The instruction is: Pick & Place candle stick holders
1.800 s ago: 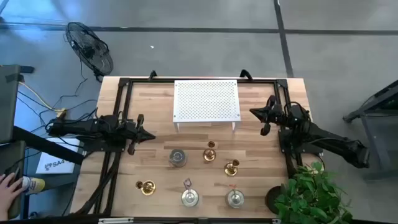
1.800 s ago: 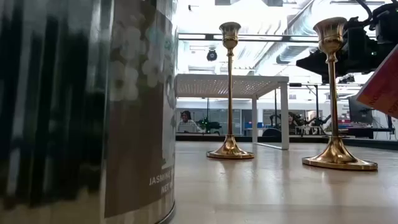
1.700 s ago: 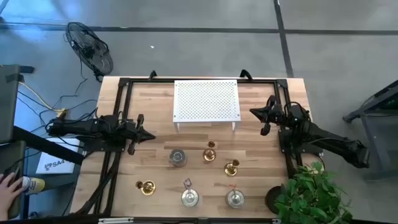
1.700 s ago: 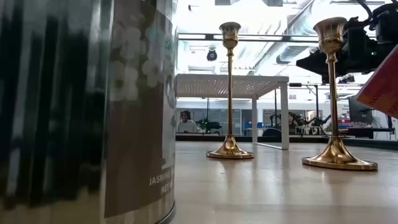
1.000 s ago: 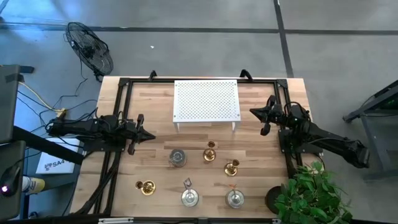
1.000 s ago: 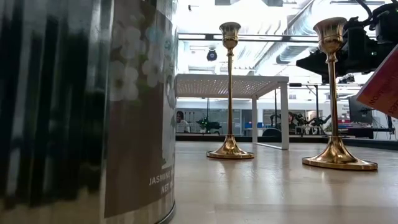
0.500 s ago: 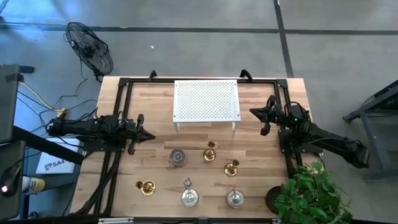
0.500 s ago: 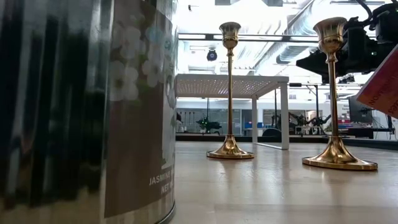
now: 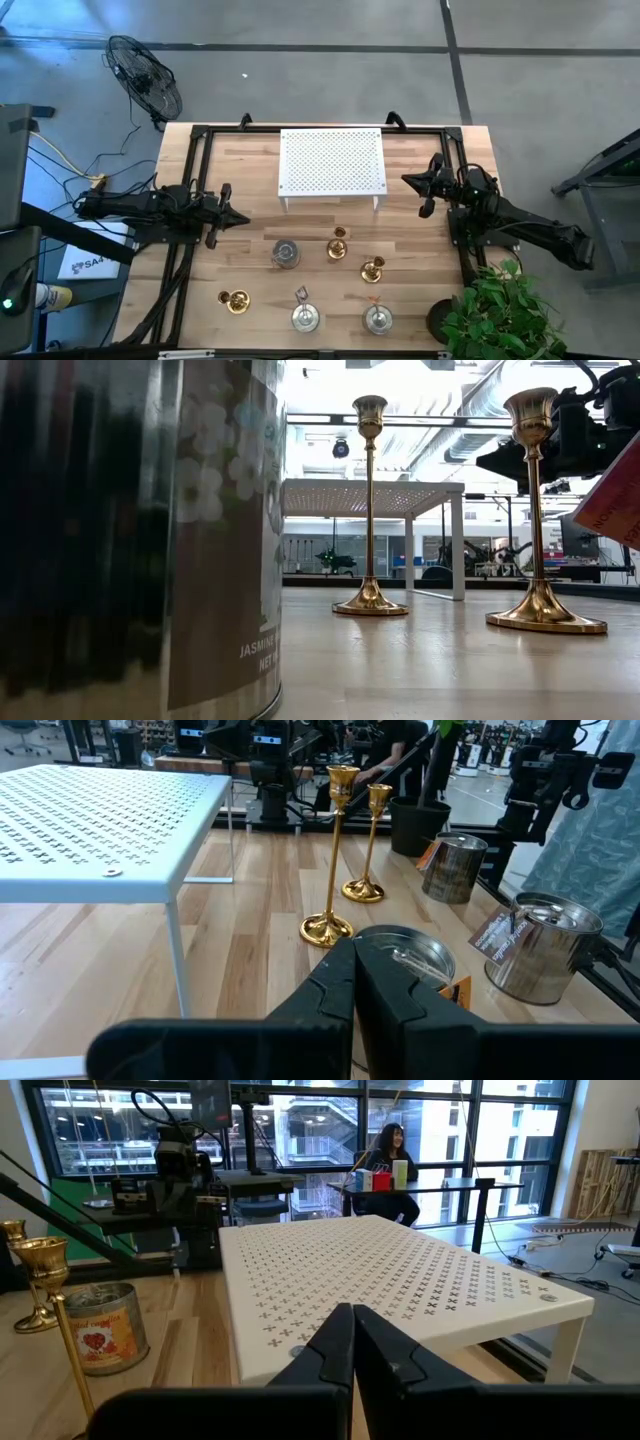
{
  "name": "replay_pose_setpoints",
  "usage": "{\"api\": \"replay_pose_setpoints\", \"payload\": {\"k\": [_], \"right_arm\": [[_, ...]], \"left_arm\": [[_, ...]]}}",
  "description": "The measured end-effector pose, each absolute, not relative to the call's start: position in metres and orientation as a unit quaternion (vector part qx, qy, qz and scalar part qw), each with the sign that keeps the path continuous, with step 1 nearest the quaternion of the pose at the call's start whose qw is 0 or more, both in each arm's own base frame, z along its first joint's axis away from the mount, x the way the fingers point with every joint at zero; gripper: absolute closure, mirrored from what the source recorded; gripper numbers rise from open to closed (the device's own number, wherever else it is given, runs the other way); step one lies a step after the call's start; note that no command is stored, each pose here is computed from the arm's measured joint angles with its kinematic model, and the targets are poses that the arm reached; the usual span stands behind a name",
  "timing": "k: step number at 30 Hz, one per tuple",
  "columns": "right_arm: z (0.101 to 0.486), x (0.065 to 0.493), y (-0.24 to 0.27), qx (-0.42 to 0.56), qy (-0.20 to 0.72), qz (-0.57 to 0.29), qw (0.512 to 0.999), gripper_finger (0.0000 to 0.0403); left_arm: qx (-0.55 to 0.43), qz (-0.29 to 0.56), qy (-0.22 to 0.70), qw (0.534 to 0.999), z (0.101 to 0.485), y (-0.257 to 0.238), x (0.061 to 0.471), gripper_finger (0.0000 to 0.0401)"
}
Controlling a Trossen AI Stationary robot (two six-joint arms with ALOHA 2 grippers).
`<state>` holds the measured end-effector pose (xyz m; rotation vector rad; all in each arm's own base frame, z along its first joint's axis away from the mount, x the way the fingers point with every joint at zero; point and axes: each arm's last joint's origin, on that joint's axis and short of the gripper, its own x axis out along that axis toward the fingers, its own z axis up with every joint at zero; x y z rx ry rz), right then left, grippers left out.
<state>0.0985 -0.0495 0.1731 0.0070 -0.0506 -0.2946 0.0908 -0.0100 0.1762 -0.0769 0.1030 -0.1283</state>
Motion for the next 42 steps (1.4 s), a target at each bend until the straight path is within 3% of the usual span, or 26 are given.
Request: {"api": "replay_pose_setpoints", "payload": {"k": [29, 35, 42], "right_arm": [[0.1749, 0.0985, -0.0494, 0.003, -0.035, -0.146, 0.989, 0.0402], [0.1751, 0.0985, -0.0492, 0.122, -0.052, -0.137, 0.982, 0.0402], [0.1792, 0.0984, -0.0485, 0.134, -0.074, -0.129, 0.98, 0.0402]], "left_arm": [[-0.038, -0.063, 0.048, 0.996, 0.1768, -0.0099, 0.0909, 0.0401], [-0.04, -0.033, 0.042, 0.998, 0.1774, -0.0082, 0.0913, 0.0401], [-0.039, -0.032, 0.041, 0.998, 0.1776, -0.0081, 0.0913, 0.0401]]}}
